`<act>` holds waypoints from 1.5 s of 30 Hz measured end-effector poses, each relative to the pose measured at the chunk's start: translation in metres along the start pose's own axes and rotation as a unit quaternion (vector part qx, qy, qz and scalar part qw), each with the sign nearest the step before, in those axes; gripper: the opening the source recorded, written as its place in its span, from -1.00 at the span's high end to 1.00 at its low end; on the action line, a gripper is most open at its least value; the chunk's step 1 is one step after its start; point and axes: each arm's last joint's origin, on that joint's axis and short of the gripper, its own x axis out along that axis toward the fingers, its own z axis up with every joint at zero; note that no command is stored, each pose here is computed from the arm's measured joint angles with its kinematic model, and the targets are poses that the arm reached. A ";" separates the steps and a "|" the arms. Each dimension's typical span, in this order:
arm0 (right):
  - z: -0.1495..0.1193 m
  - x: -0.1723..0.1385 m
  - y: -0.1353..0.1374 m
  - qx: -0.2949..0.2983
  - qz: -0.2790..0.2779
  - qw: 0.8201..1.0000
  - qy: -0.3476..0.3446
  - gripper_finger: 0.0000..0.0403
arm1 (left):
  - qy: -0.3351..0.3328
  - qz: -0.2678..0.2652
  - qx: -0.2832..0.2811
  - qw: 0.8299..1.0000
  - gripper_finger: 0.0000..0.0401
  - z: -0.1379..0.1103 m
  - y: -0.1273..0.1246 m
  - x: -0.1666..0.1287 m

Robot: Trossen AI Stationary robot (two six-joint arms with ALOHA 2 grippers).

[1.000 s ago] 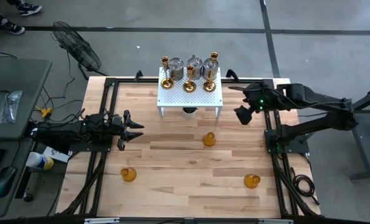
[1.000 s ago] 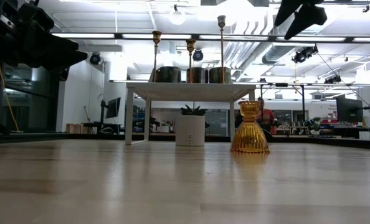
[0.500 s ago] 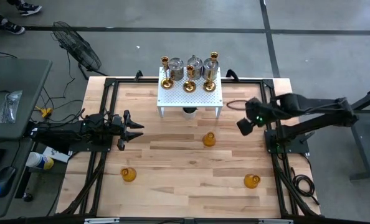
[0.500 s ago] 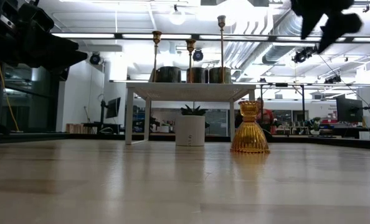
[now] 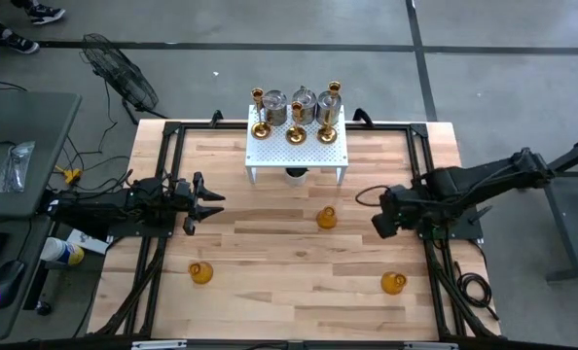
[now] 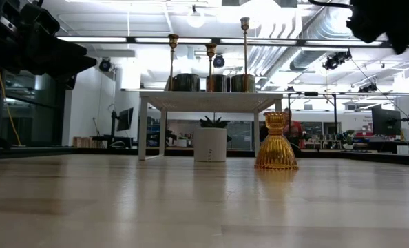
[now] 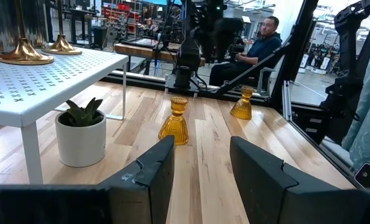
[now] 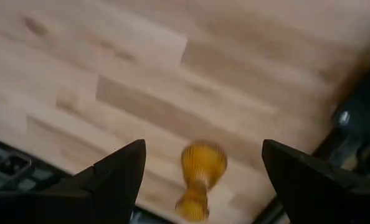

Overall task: Pick & Place candle stick holders
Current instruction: Put the bottom right gold candle holder on the shelf

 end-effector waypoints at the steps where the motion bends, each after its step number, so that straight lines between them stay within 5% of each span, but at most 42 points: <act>1: -0.003 0.001 0.001 0.007 -0.002 1.000 0.011 -0.56 | 0.000 0.000 0.000 1.000 0.24 0.000 0.000 0.000; 9: -0.035 0.018 0.009 0.095 -0.057 0.991 0.075 -0.56 | 0.000 0.000 0.000 1.000 0.24 0.000 0.000 0.000; 23: -0.078 0.050 0.030 0.168 -0.084 0.976 0.108 -0.56 | 0.000 0.000 0.000 1.000 0.24 0.000 0.000 0.000; 45: -0.102 0.098 0.038 0.219 -0.147 0.964 0.027 -0.56 | 0.000 0.000 0.000 1.000 0.24 0.000 0.000 0.000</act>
